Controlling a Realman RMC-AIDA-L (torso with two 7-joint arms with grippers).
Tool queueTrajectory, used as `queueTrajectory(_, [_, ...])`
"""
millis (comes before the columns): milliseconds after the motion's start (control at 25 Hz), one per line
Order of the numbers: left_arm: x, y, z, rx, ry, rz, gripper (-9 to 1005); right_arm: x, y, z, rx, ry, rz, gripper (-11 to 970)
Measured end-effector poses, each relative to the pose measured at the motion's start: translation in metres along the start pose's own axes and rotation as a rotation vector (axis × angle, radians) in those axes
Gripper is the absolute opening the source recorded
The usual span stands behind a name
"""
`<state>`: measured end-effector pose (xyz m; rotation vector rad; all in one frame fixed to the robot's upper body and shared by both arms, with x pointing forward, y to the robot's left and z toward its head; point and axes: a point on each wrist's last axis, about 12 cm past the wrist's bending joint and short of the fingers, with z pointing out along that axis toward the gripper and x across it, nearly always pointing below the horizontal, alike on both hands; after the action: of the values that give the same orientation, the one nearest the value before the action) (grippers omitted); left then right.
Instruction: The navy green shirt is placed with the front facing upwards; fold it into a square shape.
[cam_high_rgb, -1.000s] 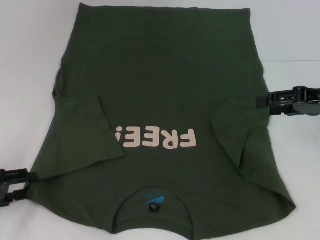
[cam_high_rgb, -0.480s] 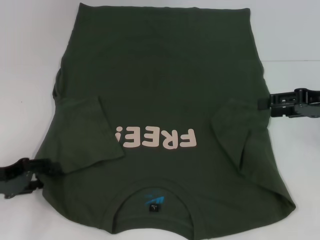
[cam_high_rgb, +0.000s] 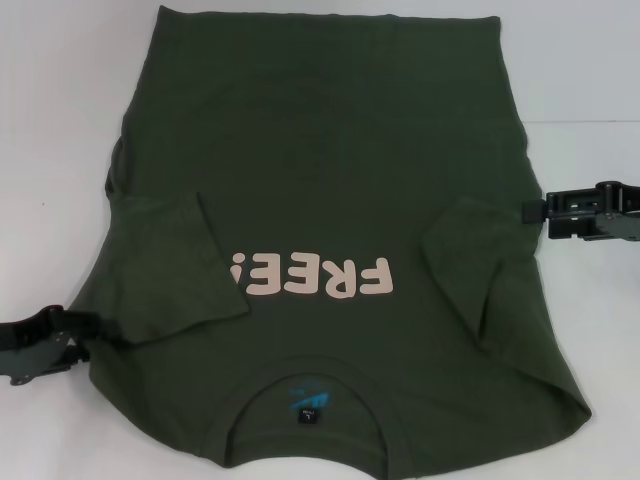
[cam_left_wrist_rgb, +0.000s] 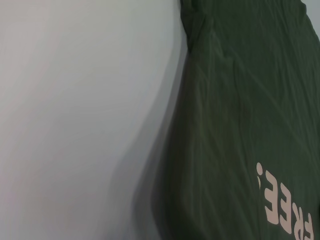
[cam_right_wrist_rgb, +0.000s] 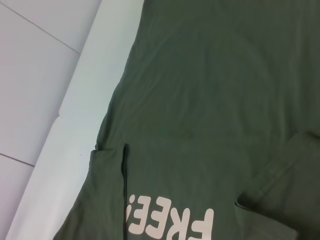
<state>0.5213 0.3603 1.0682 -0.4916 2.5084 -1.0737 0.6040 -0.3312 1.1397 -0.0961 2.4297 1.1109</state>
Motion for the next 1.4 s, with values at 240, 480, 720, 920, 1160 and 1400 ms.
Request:
queueTrajectory(240, [0.0,0.0,-0.001,-0.001,-0.004,0.007,405,0.0,-0.001,-0.003,0.0,-0.006,0.009,735])
queueTrajectory(480, [-0.001,-0.003,-0.002,0.033,-0.015,0.047,176,0.0,-0.005,-0.008,-0.009,-0.044,0.034,734])
queueTrajectory(720, [-0.001,-0.011,-0.005,0.114,-0.02,0.096,29,0.004,-0.007,-0.013,-0.018,-0.033,-0.001,735])
queueTrajectory(920, [-0.005,-0.014,-0.007,0.122,-0.026,0.107,29,0.018,-0.009,-0.024,-0.011,0.107,0.0,735])
queueTrajectory(1160, [-0.009,-0.016,-0.005,0.112,-0.035,0.118,28,0.035,-0.023,-0.035,0.099,0.241,0.034,735])
queueTrajectory(1400, [-0.01,-0.017,-0.004,0.111,-0.037,0.119,29,0.048,-0.025,-0.026,0.103,0.306,-0.04,735])
